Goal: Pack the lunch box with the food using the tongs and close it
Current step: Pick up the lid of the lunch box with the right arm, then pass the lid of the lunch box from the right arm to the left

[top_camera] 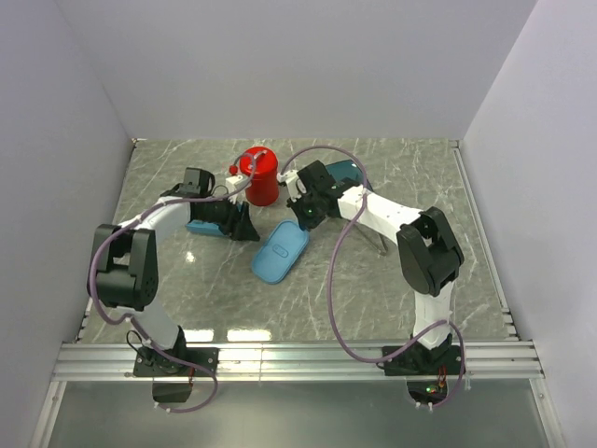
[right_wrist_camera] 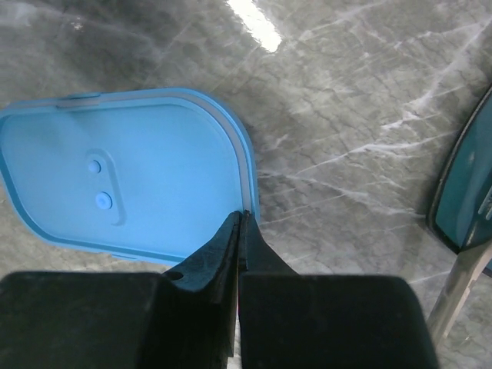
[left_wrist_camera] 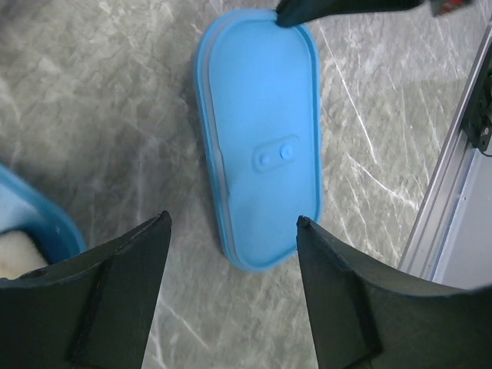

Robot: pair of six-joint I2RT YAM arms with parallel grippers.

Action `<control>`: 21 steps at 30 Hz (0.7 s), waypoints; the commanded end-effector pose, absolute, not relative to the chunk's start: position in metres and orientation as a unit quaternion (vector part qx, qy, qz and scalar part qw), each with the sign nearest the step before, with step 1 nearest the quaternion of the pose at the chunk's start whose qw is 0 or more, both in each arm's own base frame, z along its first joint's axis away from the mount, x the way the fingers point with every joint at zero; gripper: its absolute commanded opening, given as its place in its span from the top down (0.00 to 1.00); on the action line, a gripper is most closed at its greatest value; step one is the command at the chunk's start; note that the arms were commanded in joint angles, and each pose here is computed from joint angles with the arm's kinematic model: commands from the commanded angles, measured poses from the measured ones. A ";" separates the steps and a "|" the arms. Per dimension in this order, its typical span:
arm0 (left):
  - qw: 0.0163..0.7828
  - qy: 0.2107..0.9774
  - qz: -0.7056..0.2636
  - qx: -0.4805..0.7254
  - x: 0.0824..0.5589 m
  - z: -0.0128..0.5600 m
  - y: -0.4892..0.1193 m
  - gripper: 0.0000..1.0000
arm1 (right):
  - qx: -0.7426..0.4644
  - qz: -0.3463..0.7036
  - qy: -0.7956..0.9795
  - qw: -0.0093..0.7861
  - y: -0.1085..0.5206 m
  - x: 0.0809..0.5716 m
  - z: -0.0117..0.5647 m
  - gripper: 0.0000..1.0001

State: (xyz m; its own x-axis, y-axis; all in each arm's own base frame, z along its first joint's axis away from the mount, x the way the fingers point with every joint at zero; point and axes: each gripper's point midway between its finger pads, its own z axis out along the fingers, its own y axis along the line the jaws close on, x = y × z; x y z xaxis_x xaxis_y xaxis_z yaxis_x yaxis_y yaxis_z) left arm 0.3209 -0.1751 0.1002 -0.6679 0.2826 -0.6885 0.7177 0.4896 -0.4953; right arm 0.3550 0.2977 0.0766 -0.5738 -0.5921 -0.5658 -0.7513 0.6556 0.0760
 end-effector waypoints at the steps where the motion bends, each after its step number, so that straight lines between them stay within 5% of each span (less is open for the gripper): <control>1: 0.289 0.804 -0.396 0.337 0.338 0.105 -0.188 0.28 | -0.397 0.168 0.847 0.310 0.309 0.358 0.115 1.00; 21: 0.232 0.790 -0.436 0.362 0.341 0.076 -0.229 0.28 | -0.402 0.173 0.839 0.324 0.313 0.349 0.133 1.00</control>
